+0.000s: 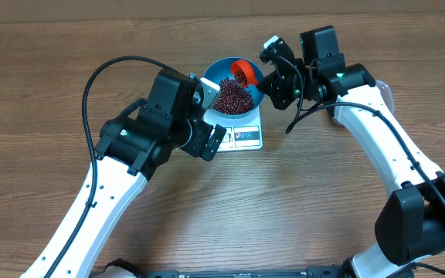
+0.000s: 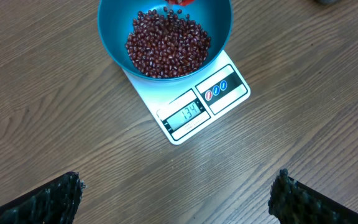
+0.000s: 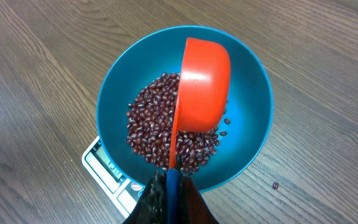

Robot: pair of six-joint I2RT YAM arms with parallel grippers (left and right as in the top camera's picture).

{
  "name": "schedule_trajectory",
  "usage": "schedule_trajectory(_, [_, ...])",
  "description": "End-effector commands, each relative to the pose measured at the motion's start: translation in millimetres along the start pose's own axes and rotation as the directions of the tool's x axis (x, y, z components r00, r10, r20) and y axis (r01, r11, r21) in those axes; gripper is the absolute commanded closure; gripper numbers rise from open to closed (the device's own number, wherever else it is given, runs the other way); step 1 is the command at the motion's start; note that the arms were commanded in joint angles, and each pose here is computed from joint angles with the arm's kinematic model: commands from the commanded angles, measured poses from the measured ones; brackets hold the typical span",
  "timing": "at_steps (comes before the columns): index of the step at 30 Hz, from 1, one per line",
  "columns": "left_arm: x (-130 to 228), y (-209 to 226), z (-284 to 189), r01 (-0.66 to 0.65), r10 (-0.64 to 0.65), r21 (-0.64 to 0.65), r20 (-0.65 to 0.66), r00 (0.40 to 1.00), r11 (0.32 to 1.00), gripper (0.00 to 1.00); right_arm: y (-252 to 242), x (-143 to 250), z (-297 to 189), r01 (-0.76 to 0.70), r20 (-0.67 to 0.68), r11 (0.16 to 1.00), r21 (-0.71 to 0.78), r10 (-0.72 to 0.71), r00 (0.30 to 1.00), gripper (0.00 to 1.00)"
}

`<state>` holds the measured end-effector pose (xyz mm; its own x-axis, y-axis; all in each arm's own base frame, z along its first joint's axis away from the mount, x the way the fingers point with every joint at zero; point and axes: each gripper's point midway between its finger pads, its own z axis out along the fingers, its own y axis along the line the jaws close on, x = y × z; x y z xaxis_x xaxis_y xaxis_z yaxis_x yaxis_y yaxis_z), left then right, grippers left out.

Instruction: Scoop item into bowl and weigh 150g on scale

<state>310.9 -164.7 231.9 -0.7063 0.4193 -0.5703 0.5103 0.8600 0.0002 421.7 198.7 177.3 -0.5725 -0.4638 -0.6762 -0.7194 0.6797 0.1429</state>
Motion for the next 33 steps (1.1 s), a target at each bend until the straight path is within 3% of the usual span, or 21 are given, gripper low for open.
schedule_trajectory(1, [1.2,0.6,-1.7,0.013,-0.013,0.001,0.004,1.000,1.000,0.00,7.3,-22.8,-15.6,0.062,0.054,0.998,0.027,-0.063,0.997,0.96])
schedule_trajectory(6, [1.2,0.6,-1.7,0.013,-0.013,0.001,0.004,1.000,1.000,0.00,-4.7,-26.8,-16.5,-0.023,0.068,0.996,0.089,0.017,0.998,0.96])
schedule_trajectory(10, [1.2,0.6,-1.7,0.013,-0.013,0.001,0.004,1.000,1.000,0.00,16.9,-23.0,-12.3,0.085,0.047,0.996,0.011,-0.086,0.995,0.96])
schedule_trajectory(23, [1.2,0.6,-1.7,0.013,-0.013,0.001,0.004,1.000,1.000,0.00,11.4,-23.6,-11.4,0.068,0.040,0.996,0.054,-0.070,0.997,0.96])
schedule_trajectory(33, [1.2,0.6,-1.7,0.013,-0.013,0.001,0.004,1.000,1.000,0.00,4.4,-26.0,-16.8,0.068,0.003,0.975,0.213,-0.070,0.998,0.96])
